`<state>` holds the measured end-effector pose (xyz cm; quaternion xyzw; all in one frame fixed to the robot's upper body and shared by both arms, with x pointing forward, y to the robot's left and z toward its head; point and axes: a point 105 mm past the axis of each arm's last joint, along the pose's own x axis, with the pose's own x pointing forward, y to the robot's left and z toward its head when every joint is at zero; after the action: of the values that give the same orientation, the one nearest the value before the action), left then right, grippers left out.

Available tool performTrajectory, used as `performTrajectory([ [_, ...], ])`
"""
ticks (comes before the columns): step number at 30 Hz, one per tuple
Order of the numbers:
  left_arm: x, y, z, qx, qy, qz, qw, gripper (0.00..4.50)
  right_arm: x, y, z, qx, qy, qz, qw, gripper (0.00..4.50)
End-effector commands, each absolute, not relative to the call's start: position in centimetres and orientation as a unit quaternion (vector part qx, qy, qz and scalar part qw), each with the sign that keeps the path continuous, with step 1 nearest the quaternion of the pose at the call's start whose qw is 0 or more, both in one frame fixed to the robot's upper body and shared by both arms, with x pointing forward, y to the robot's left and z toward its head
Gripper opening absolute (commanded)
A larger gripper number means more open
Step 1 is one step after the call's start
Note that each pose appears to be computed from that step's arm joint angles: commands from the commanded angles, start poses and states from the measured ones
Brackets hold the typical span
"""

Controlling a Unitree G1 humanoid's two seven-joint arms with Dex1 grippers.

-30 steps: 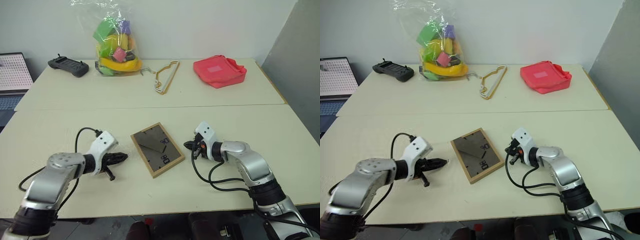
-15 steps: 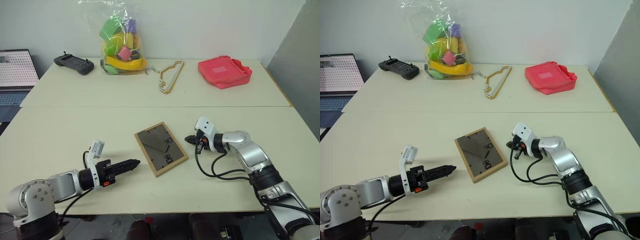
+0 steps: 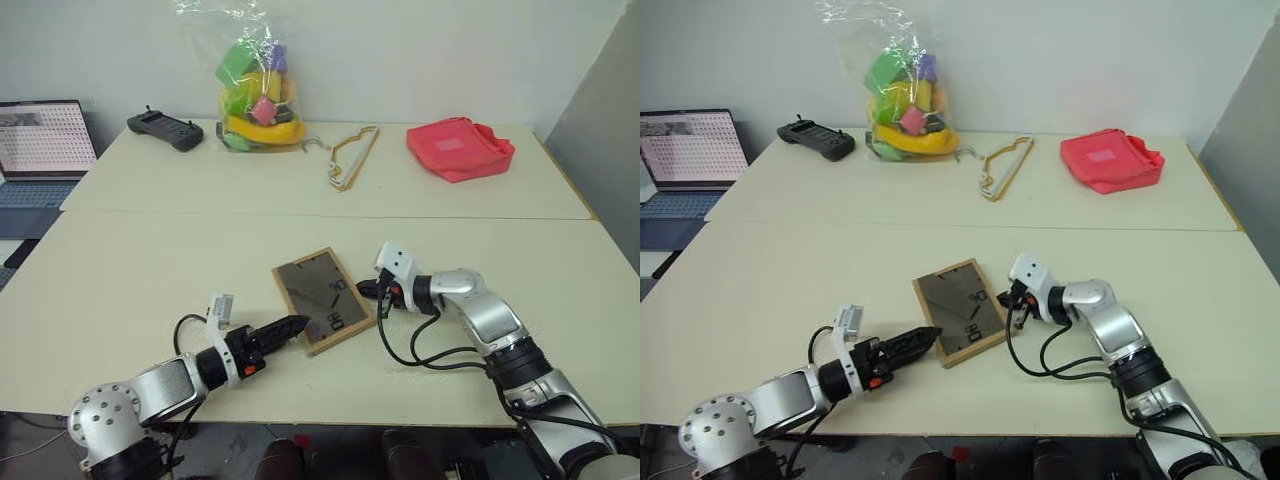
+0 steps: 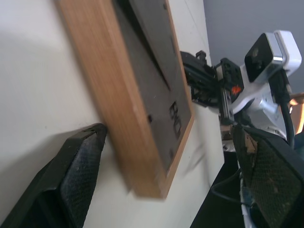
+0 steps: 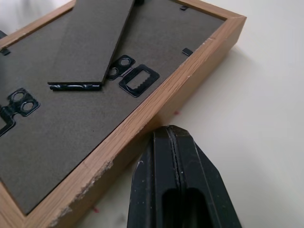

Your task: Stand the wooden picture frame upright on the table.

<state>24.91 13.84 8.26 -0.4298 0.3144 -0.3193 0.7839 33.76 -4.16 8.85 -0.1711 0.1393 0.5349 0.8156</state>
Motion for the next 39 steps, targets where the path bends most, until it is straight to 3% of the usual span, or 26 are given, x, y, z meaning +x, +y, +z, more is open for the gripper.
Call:
performTrajectory([
  [1, 24.4, 11.1, 6.8, -0.429, 0.361, -0.336, 0.757, 4.46, 32.4, -1.8, 10.1, -0.157, 0.113, 0.556, 0.809, 0.00],
  [5, 24.1, 11.0, 7.1, -0.432, 0.352, -0.342, 0.757, 4.46, 32.3, -2.1, 10.1, -0.153, 0.117, 0.546, 0.815, 0.00],
  [6, 24.1, 11.2, 7.2, -0.434, 0.351, -0.340, 0.757, 4.10, 32.4, -2.3, 10.0, -0.154, 0.119, 0.541, 0.818, 0.00],
  [21, 25.3, 14.0, 10.4, -0.417, 0.293, -0.327, 0.796, 1.03, 34.4, -5.3, 9.4, -0.163, 0.131, 0.477, 0.854, 0.00],
  [24, 25.7, 14.2, 11.8, -0.381, 0.281, -0.339, 0.813, 0.87, 35.7, -6.6, 11.1, -0.153, 0.110, 0.450, 0.873, 0.00],
  [27, 25.9, 14.4, 12.8, -0.337, 0.282, -0.355, 0.825, 0.87, 36.3, -7.4, 15.1, -0.106, 0.070, 0.456, 0.881, 0.00],
  [30, 26.3, 14.8, 14.7, -0.326, 0.270, -0.392, 0.816, 0.87, 34.8, -6.8, 20.0, -0.044, 0.042, 0.530, 0.846, 0.47],
  [33, 26.8, 15.2, 16.5, -0.306, 0.262, -0.427, 0.810, 0.87, 32.9, -5.6, 23.6, -0.017, 0.030, 0.607, 0.794, 1.27],
  [39, 27.9, 15.3, 18.1, -0.254, 0.256, -0.466, 0.808, 0.87, 32.1, -2.3, 26.5, -0.006, 0.016, 0.667, 0.745, 2.63],
])
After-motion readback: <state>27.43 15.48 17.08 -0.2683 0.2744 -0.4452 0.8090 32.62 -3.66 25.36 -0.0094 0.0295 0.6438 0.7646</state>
